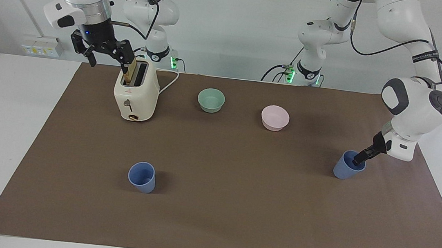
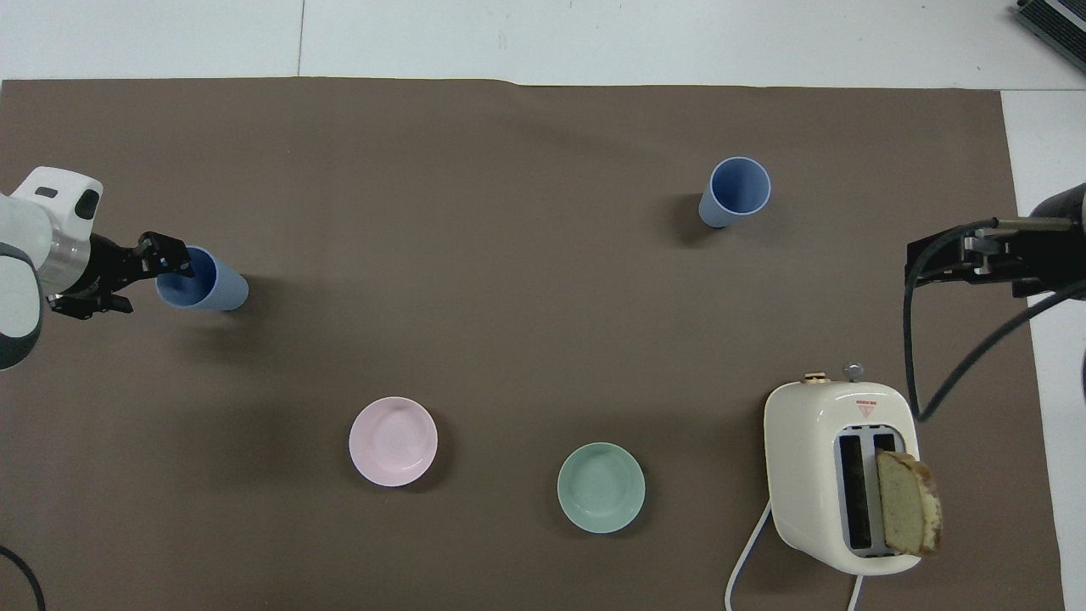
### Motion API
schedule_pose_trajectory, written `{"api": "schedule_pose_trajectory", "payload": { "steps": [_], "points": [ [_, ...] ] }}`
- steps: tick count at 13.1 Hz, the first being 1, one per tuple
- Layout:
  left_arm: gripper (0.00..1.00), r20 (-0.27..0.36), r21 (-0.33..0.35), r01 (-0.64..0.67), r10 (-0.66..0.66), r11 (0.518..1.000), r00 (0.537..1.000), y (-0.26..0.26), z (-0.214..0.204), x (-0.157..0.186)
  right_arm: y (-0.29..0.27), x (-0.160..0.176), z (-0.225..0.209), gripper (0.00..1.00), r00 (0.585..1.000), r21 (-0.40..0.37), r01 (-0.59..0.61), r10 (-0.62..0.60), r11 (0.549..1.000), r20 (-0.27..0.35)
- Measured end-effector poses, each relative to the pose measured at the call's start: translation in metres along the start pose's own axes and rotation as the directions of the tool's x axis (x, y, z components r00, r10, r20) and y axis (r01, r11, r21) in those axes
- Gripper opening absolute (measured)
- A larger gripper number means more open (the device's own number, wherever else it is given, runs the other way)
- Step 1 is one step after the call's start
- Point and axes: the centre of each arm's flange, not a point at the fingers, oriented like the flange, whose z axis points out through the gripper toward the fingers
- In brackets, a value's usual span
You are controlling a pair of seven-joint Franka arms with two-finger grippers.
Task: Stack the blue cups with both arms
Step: 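Reach the left gripper to the nearby blue cup, then close the left gripper on the blue cup's rim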
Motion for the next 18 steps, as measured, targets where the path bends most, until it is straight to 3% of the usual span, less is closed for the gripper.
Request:
{"api": "schedule_pose_trajectory", "payload": {
  "steps": [4, 5, 7, 8, 9, 13, 16, 18],
  "points": [
    [0.95, -0.001, 0.000, 0.004, -0.004, 1.000, 1.000, 0.000, 0.000, 0.000, 0.000, 0.000, 0.000, 1.00, 1.000, 0.000, 0.000, 0.000, 1.000, 0.000],
    [0.84, 0.001, 0.000, 0.004, -0.004, 1.000, 1.000, 0.000, 0.001, 0.000, 0.000, 0.000, 0.000, 1.00, 1.000, 0.000, 0.000, 0.000, 1.000, 0.000],
    [0.80, -0.001, -0.001, 0.004, -0.004, 1.000, 1.000, 0.001, 0.009, 0.000, 0.000, 0.000, 0.000, 1.00, 1.000, 0.000, 0.000, 0.000, 1.000, 0.000],
    [0.70, 0.001, -0.001, 0.003, -0.003, 1.000, 1.000, 0.002, 0.013, 0.000, 0.000, 0.000, 0.000, 1.00, 1.000, 0.000, 0.000, 0.000, 1.000, 0.000],
    [0.52, 0.002, -0.001, 0.001, -0.001, 1.000, 1.000, 0.003, 0.015, 0.000, 0.000, 0.000, 0.000, 1.00, 1.000, 0.000, 0.000, 0.000, 1.000, 0.000],
    [0.04, -0.007, -0.009, -0.001, 0.001, 1.000, 1.000, 0.006, 0.011, 0.002, 0.000, 0.000, 0.000, 1.00, 1.000, 0.000, 0.000, 0.000, 1.000, 0.000],
    [0.04, -0.022, -0.017, -0.013, 0.013, 1.000, 1.000, 0.015, -0.007, 0.005, 0.000, 0.001, 0.000, 1.00, 1.000, 0.002, 0.000, 0.000, 1.000, -0.008],
    [0.04, -0.034, -0.024, -0.017, 0.017, 1.000, 0.999, 0.032, -0.041, 0.005, 0.000, 0.002, 0.000, 1.00, 1.000, 0.002, 0.000, 0.000, 1.000, -0.011]
  ]
}}
